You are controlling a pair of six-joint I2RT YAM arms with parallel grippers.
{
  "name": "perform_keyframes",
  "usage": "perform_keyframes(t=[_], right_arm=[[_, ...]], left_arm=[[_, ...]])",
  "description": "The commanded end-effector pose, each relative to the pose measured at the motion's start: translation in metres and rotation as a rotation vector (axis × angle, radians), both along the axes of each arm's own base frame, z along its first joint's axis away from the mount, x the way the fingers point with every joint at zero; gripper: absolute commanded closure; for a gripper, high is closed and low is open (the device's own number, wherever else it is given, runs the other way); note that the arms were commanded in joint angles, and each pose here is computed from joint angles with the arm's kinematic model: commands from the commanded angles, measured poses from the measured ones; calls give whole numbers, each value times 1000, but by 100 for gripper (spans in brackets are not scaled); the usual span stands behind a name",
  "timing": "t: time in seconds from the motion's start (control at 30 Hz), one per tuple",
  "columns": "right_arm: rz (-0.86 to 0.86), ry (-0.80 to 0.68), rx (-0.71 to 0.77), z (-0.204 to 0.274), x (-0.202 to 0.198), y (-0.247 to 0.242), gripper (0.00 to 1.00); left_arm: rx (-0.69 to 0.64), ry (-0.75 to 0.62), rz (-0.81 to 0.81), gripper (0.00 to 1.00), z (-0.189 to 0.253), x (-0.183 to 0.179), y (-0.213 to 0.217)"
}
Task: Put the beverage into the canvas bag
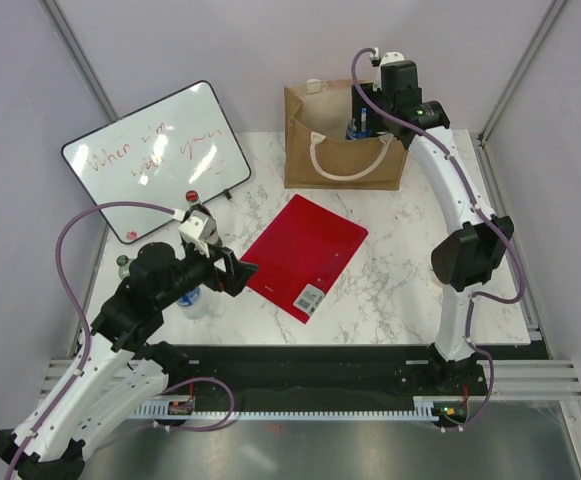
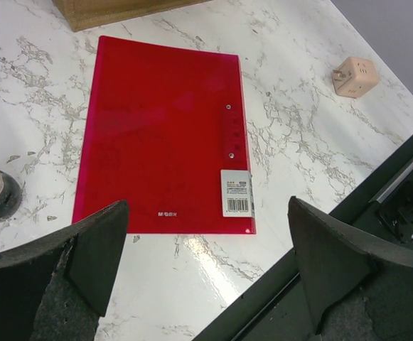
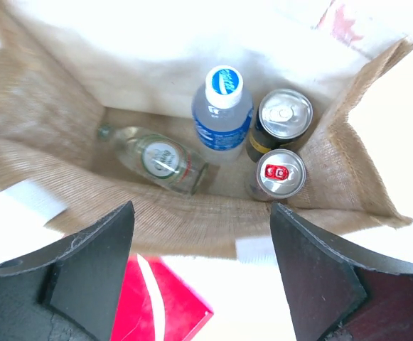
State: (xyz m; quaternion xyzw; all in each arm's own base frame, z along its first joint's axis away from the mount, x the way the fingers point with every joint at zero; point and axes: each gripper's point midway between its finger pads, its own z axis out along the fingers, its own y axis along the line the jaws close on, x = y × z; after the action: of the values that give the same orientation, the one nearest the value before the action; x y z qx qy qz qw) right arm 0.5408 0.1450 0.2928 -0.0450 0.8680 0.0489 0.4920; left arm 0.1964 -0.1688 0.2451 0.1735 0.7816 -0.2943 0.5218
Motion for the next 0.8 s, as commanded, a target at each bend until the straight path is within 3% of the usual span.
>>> perform_keyframes(t=[0.0,0.1,0.27,0.4,0.53,0.77], right_arm=[[38,-54,53,42,-26,8,16],[49,-43,60,44,-38,11,17],[118,-38,111,57,-66,32,18],[202,-63,146,73,-104,60,18],[295,-88,226,71,-144,91,18],[436,-78,324,45,-199,122,18]], left_arm=[[-36,-23,49,0,16,3,4],[-45,-11,78,0,23,2,9],[-20,9,267,0,37,15,37],[139,72,525,0,33,37,78],[249,93,685,1,36,50,104],[261,184,702,4,39,81,108]])
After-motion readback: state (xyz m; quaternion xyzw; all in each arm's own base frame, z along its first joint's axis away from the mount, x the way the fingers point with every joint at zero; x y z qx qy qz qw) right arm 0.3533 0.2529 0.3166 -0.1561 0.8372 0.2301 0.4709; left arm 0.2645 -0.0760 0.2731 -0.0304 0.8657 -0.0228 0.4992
